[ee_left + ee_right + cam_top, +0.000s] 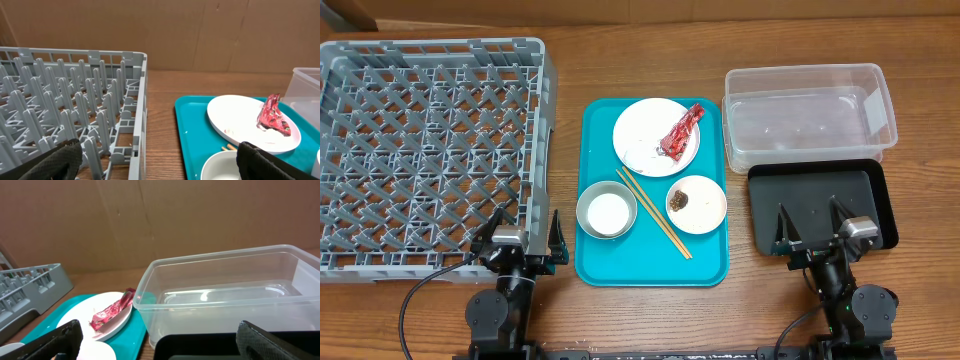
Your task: Sort waste into correct bins and load items into the dishwasher
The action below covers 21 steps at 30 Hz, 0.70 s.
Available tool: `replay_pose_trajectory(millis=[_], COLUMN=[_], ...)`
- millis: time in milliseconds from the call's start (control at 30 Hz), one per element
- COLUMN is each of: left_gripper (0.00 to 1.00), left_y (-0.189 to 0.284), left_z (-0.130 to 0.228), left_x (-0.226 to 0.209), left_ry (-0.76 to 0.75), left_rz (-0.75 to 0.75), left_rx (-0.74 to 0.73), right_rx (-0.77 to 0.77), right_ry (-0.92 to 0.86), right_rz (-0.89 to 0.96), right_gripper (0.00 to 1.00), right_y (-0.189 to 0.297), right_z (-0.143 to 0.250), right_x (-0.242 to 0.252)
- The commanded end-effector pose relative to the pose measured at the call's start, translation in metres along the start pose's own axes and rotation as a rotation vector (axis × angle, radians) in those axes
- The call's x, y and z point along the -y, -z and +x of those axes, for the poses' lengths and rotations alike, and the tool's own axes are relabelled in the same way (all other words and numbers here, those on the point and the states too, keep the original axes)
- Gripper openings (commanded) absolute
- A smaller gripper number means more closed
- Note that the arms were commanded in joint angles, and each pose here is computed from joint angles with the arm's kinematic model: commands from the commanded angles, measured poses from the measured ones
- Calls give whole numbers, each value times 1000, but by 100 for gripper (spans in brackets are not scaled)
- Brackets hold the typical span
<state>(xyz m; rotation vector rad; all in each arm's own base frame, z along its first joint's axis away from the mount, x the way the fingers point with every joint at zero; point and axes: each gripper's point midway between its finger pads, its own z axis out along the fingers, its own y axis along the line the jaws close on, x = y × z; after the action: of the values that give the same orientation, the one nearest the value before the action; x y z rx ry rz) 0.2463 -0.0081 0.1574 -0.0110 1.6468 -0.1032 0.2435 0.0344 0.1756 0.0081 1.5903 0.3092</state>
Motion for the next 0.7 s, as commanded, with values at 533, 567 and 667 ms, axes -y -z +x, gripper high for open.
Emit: replay_pose_trajectory(millis=[533,567,667], left_gripper=[100,100,100], left_y=[15,15,15], left_z=[-55,-56,-60], left_x=[7,7,5], left_ry=[139,142,149], left_rz=[-28,-33,-63], left_rx=[-276,-315,-463], right_rx=[-235,-259,-372], right_ry=[-180,-186,-209], right_rz=[-57,-50,-20], right_gripper=[100,100,100], right_y=[-6,-9,-24], right_z=[-61,-66,-77], right_x=[-32,-32,-32])
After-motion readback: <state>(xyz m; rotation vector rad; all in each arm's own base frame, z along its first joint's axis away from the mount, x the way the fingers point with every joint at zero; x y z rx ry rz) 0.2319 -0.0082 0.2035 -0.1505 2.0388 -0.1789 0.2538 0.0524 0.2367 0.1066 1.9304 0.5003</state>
